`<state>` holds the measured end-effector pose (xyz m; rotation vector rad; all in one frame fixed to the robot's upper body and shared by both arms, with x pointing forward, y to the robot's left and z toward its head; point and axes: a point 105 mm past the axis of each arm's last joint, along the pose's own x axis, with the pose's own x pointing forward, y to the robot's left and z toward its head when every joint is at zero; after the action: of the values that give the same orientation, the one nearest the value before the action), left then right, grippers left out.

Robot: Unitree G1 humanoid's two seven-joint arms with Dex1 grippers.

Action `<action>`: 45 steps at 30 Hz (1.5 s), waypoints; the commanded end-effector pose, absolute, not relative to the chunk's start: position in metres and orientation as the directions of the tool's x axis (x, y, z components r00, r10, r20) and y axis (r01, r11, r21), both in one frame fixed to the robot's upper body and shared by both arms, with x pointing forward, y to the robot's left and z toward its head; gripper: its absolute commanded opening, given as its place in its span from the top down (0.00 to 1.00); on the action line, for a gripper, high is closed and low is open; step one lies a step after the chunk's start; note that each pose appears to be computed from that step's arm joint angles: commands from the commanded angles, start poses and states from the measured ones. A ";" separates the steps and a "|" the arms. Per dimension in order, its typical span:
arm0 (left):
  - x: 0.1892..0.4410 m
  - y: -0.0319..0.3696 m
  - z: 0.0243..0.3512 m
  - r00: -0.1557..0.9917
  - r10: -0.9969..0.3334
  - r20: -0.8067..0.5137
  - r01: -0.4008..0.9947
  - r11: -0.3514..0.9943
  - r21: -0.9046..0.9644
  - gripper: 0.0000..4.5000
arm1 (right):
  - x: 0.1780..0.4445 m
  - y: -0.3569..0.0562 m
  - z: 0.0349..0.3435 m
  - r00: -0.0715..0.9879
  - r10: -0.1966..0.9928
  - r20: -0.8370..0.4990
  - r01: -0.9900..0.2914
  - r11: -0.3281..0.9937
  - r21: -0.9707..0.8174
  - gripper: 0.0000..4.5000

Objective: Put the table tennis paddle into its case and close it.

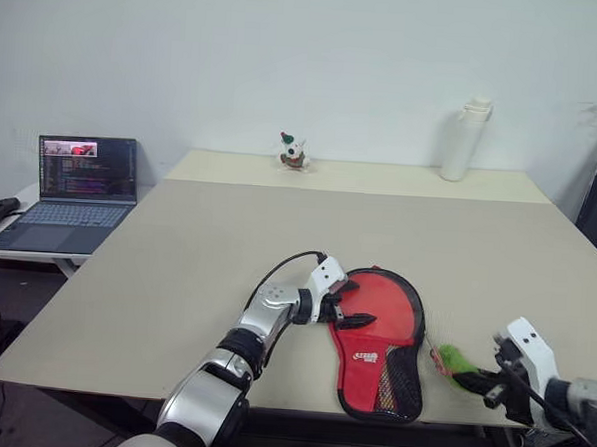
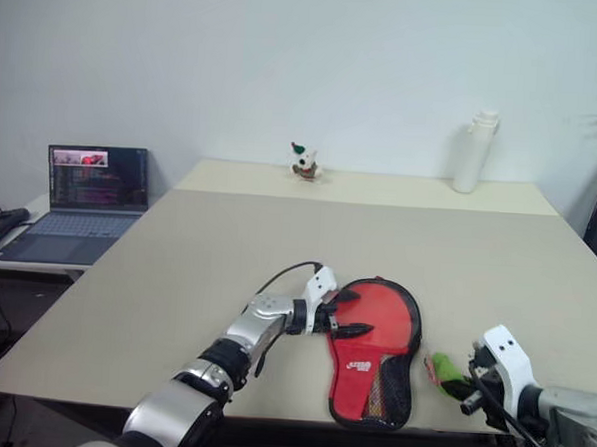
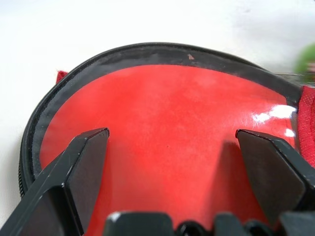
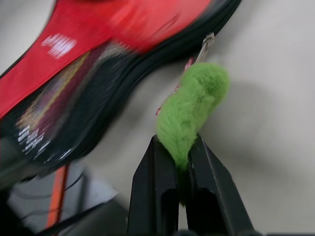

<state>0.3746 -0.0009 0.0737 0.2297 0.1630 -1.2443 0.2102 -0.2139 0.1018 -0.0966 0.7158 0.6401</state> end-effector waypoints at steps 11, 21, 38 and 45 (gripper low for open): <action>0.367 -0.012 0.056 0.270 -0.911 -0.311 0.962 0.267 0.053 0.00 | 0.127 -0.172 0.094 0.272 0.703 -0.657 -0.744 0.587 0.320 1.00; 0.367 -0.014 0.057 0.272 -0.911 -0.310 0.962 0.266 0.060 0.00 | 0.124 -0.155 0.085 0.241 0.742 -0.625 -0.762 0.544 0.351 1.00; 0.371 0.011 0.108 0.300 -0.946 -0.125 0.951 0.286 0.116 0.00 | 0.225 -0.219 0.143 0.618 0.636 -0.462 -0.709 0.705 0.024 0.53; 0.344 0.079 0.141 0.369 -0.925 -0.093 0.925 0.356 0.136 0.00 | 0.295 -0.228 0.161 0.692 0.643 -0.329 -0.707 0.696 -0.127 0.53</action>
<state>0.3504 0.0790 0.1190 0.1784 0.0740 -1.1813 0.2878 -0.2270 0.1608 -0.2136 0.2916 0.7502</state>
